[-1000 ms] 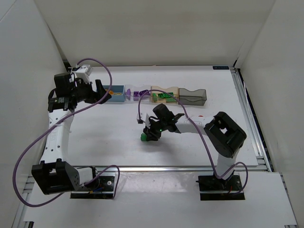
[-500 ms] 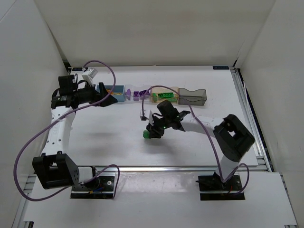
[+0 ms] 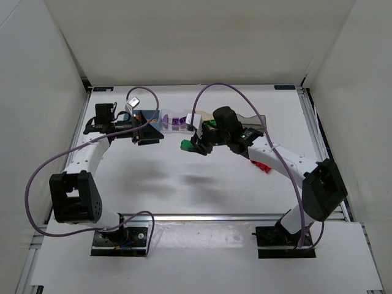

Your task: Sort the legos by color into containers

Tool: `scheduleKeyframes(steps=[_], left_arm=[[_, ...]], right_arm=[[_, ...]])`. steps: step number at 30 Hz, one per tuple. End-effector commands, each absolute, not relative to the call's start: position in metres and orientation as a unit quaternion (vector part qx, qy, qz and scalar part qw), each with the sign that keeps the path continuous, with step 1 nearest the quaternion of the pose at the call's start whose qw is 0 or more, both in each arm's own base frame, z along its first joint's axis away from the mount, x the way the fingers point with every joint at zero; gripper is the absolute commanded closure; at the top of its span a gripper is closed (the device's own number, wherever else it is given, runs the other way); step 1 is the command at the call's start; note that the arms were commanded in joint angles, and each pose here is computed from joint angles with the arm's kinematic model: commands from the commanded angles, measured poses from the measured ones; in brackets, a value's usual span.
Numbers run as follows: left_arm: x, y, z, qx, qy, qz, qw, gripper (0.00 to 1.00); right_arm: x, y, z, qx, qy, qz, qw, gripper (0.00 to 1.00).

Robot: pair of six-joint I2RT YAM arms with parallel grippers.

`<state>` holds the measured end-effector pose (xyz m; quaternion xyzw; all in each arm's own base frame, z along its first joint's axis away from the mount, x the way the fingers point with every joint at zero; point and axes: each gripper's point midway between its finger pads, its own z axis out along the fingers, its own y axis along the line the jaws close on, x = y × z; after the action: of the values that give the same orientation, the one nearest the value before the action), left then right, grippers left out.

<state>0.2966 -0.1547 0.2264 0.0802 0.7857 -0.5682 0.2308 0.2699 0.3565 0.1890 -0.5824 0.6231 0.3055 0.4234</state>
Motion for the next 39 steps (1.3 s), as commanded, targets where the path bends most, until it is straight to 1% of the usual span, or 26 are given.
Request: scheduleKeyframes(steps=[1, 9, 10, 17, 28, 30, 33, 34, 36, 37, 39], left_arm=[[0.299, -0.17, 0.252, 0.124, 0.755, -0.599, 0.235, 0.03], [0.32, -0.172, 0.248, 0.114, 0.761, -0.595, 0.232, 0.04], [0.316, -0.183, 0.248, 0.128, 0.759, -0.598, 0.223, 0.04], [0.313, -0.202, 0.249, 0.155, 0.755, -0.601, 0.212, 0.06], [0.31, -0.212, 0.253, 0.178, 0.748, -0.603, 0.211, 0.07], [0.311, -0.212, 0.252, 0.177, 0.748, -0.604, 0.211, 0.1], [0.313, -0.212, 0.252, 0.178, 0.748, -0.603, 0.212, 0.19], [0.313, -0.212, 0.251, 0.178, 0.749, -0.602, 0.213, 0.26], [0.313, -0.212, 0.25, 0.177, 0.75, -0.601, 0.214, 0.31], [0.314, -0.212, 0.25, 0.176, 0.751, -0.599, 0.216, 0.36], [0.315, -0.212, 0.25, 0.176, 0.75, -0.6, 0.215, 0.4]], right_arm=[[0.278, 0.367, 0.227, -0.574, 0.602, 0.308, 0.461, 0.97], [0.29, 0.382, 0.255, -0.569, 0.584, 0.316, 0.485, 0.98], [0.291, 0.384, 0.258, -0.568, 0.583, 0.316, 0.488, 0.98], [0.296, 0.396, 0.267, -0.567, 0.574, 0.322, 0.495, 0.98], [0.298, 0.409, 0.27, -0.571, 0.564, 0.328, 0.498, 0.98], [0.297, 0.411, 0.269, -0.572, 0.564, 0.328, 0.498, 0.98], [0.296, 0.41, 0.268, -0.572, 0.565, 0.329, 0.495, 0.98], [0.296, 0.41, 0.268, -0.572, 0.565, 0.329, 0.496, 0.98], [0.294, 0.408, 0.268, -0.573, 0.565, 0.327, 0.496, 0.98], [0.294, 0.407, 0.268, -0.573, 0.565, 0.327, 0.496, 0.98], [0.292, 0.405, 0.264, -0.574, 0.567, 0.327, 0.492, 0.98]])
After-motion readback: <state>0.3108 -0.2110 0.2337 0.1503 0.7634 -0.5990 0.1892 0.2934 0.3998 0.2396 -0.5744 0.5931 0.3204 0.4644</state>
